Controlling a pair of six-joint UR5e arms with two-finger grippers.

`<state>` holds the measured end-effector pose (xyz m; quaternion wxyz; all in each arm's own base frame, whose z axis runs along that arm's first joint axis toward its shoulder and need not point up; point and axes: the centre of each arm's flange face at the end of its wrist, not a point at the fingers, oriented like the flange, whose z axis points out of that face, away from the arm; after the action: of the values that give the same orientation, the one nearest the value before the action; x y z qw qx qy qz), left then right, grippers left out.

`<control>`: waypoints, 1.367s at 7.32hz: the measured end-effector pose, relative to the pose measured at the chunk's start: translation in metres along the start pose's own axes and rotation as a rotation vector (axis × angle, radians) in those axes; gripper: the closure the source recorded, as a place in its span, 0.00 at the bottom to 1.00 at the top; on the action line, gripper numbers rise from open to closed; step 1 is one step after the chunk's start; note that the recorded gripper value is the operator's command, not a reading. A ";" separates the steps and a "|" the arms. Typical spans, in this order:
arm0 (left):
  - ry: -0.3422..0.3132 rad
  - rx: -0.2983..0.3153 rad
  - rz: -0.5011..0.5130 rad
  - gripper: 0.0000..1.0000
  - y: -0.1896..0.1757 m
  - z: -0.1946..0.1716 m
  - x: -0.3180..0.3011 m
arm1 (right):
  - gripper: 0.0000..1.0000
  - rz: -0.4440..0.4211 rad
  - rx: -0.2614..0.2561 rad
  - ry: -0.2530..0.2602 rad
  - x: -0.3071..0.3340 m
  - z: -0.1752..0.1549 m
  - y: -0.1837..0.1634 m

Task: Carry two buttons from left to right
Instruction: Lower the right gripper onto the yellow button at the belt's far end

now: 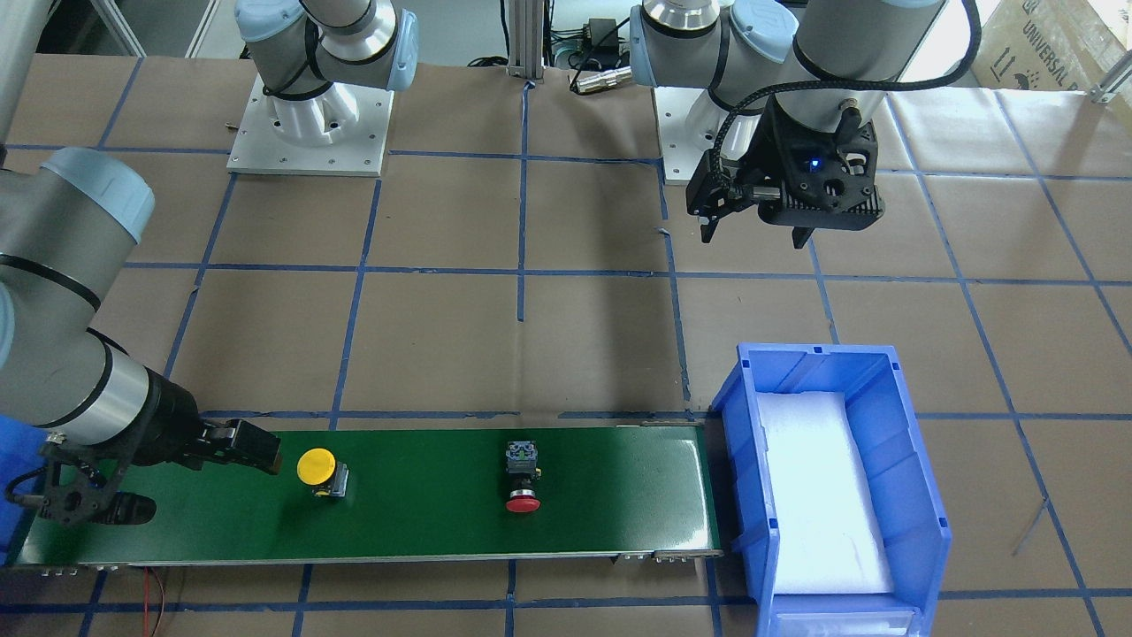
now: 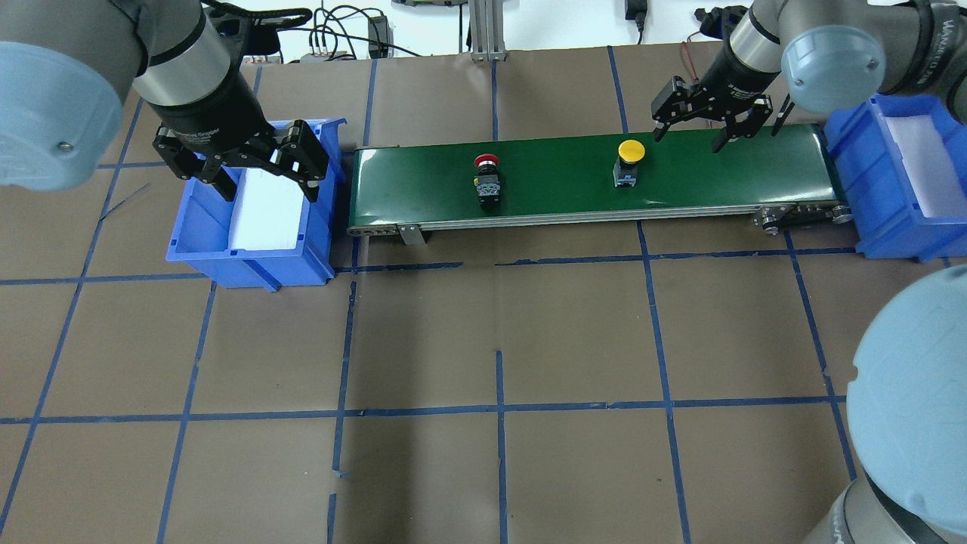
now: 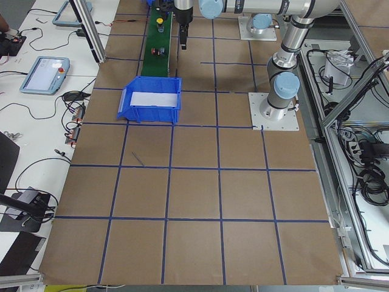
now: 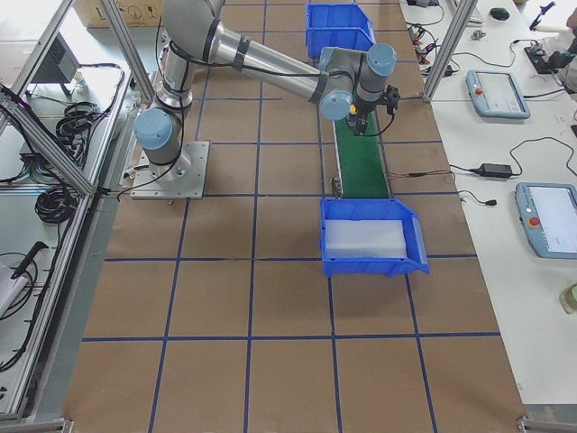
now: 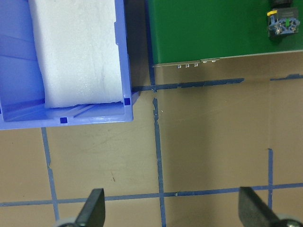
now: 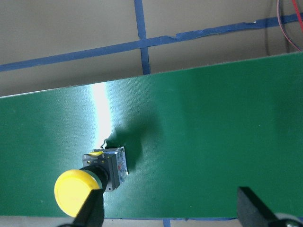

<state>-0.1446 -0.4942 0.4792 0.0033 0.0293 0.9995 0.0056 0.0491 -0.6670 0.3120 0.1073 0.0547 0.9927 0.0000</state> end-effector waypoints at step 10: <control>0.000 -0.001 -0.001 0.00 0.000 0.001 0.000 | 0.00 0.005 -0.017 0.006 0.000 0.010 0.002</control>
<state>-0.1442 -0.4946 0.4786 0.0033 0.0289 0.9996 0.0062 0.0510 -0.6654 0.3024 0.1047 0.0564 0.9929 0.0092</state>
